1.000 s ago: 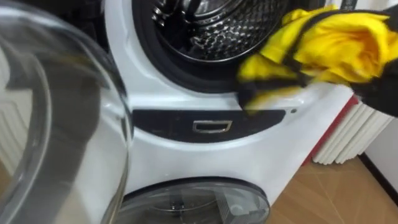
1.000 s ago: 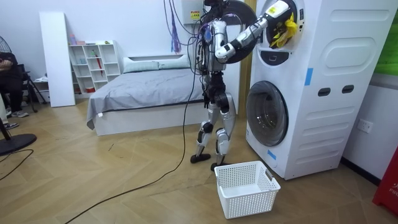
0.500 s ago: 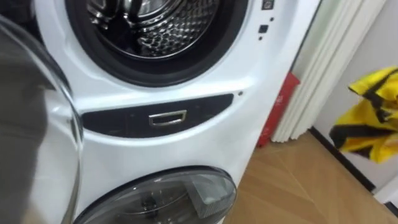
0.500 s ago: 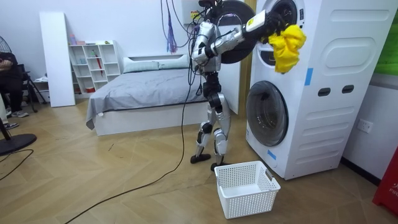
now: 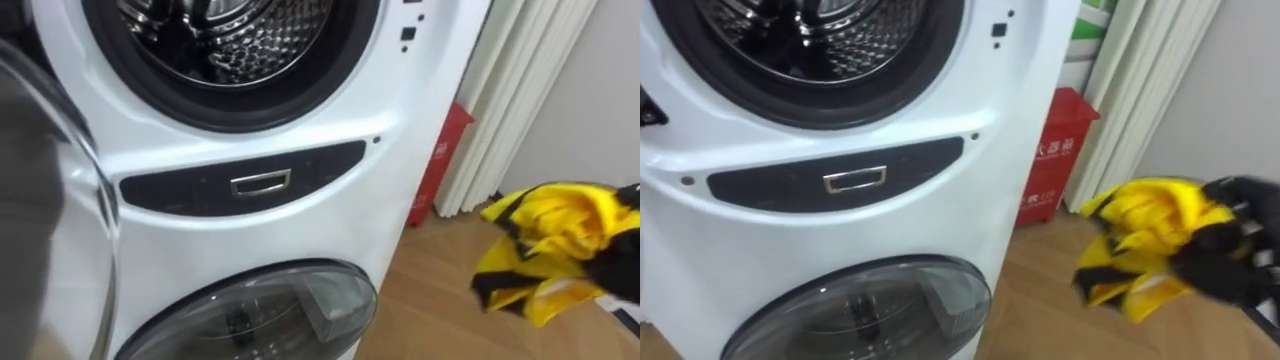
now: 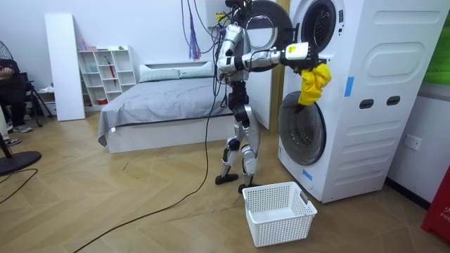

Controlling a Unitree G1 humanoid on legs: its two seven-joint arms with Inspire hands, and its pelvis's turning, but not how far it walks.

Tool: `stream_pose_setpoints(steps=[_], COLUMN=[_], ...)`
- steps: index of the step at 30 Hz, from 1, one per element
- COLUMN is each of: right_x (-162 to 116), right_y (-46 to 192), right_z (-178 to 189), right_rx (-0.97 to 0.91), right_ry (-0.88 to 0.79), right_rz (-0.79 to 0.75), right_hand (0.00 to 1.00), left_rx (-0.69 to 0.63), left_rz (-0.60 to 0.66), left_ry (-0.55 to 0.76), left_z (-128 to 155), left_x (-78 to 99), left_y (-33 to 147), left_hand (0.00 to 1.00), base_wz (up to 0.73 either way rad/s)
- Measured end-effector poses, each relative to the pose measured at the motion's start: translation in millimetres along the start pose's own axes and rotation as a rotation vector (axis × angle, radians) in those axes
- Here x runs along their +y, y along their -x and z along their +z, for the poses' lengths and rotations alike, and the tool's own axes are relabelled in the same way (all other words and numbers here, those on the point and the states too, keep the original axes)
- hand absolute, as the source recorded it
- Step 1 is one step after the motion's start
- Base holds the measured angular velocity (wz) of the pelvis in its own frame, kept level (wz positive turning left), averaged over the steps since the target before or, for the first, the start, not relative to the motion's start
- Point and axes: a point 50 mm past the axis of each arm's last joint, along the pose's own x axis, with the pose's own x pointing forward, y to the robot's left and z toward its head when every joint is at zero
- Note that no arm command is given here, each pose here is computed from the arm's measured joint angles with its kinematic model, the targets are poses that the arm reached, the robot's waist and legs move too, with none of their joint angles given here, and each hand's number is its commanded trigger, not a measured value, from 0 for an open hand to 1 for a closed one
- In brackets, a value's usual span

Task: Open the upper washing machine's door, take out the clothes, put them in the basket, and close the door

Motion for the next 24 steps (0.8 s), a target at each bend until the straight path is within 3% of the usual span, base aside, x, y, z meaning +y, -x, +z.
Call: stream_pose_setpoints(steps=[5, 11, 17, 24], right_x=[29, 56, 69, 73], right_y=[0, -1, 9, 8], right_z=[-18, -52, -95, -115], right_rx=[0.083, 0.236, 0.438, 0.536], right_ry=[-0.041, -0.102, -0.135, -0.163], right_rz=[0.155, 0.226, 0.225, 0.154], right_hand=[1.0, 1.0, 1.0, 1.0], left_rx=[-0.047, -0.08, -0.132, -0.161], left_rz=[-0.017, -0.043, -0.075, -0.088], left_ry=[-0.042, -0.049, -0.048, -0.032], left_z=[14, 29, 50, 61], left_x=[-4.3, -13.1, -23.5, -26.9], left_y=[-0.8, -1.7, -1.4, -0.3], left_hand=[0.0, 0.0, 0.0, 0.0], base_wz=[0.06, 0.02, 0.03, -0.08])
